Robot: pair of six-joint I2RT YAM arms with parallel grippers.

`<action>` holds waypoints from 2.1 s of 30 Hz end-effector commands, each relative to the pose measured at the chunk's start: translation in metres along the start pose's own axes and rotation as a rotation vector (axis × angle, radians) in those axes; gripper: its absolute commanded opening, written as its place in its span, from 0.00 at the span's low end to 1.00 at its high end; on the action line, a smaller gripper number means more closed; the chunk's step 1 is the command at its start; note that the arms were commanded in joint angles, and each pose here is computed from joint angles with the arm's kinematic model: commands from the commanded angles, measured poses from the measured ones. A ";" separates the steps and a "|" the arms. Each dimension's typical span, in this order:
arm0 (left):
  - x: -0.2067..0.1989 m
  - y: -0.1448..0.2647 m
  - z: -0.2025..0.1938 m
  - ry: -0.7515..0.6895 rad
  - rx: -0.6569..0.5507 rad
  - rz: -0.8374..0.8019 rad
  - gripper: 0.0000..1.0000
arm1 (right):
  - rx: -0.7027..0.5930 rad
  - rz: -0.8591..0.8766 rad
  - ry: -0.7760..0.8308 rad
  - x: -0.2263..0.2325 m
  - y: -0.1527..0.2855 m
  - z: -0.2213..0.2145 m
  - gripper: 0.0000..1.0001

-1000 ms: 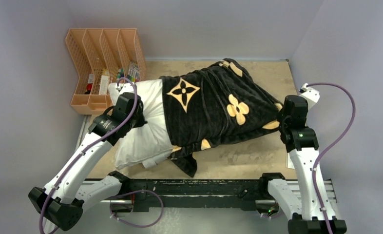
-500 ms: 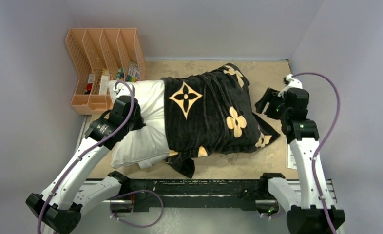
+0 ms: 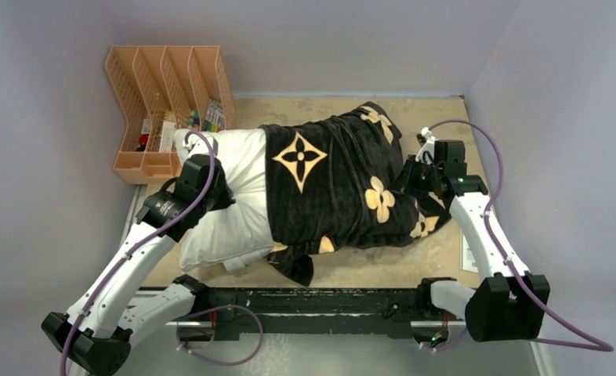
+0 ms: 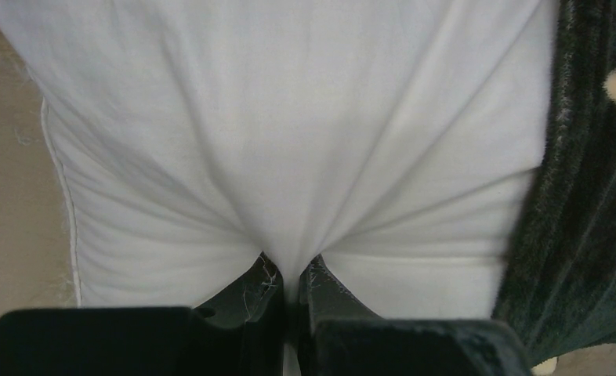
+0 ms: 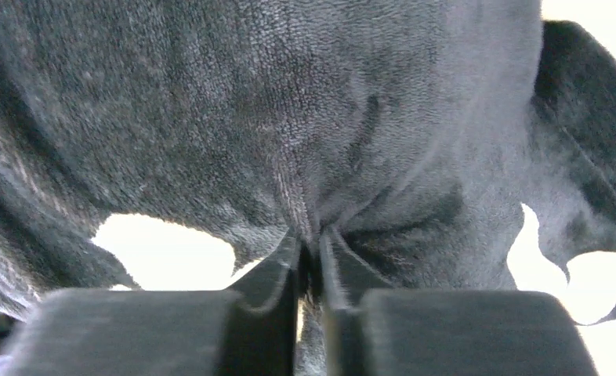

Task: Remove the pillowcase from the pillow
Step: Remove the pillow from the pillowcase.

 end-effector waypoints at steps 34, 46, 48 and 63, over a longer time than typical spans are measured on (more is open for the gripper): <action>-0.021 0.030 0.065 -0.025 -0.149 -0.099 0.55 | -0.196 0.195 0.232 0.114 0.035 0.098 0.72; -0.047 -0.032 0.163 0.001 -0.187 0.021 0.83 | 0.112 -0.043 0.299 0.066 -0.070 -0.009 0.47; -0.035 -0.067 0.145 0.054 -0.098 0.058 0.83 | 0.102 -0.010 0.223 0.052 -0.065 -0.042 0.39; -0.040 -0.088 -0.011 0.072 0.133 -0.285 0.00 | -0.306 -0.178 0.204 0.062 0.017 0.055 0.66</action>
Point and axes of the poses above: each gripper's point midway between its finger pads, its own y axis back along the fingers, its own x axis along the line the jaws close on, z = x × y, the point moved 2 cm from there along y, back along the fingers, and after that the axes turned 7 degrees about -y, right-handed, at the moved point
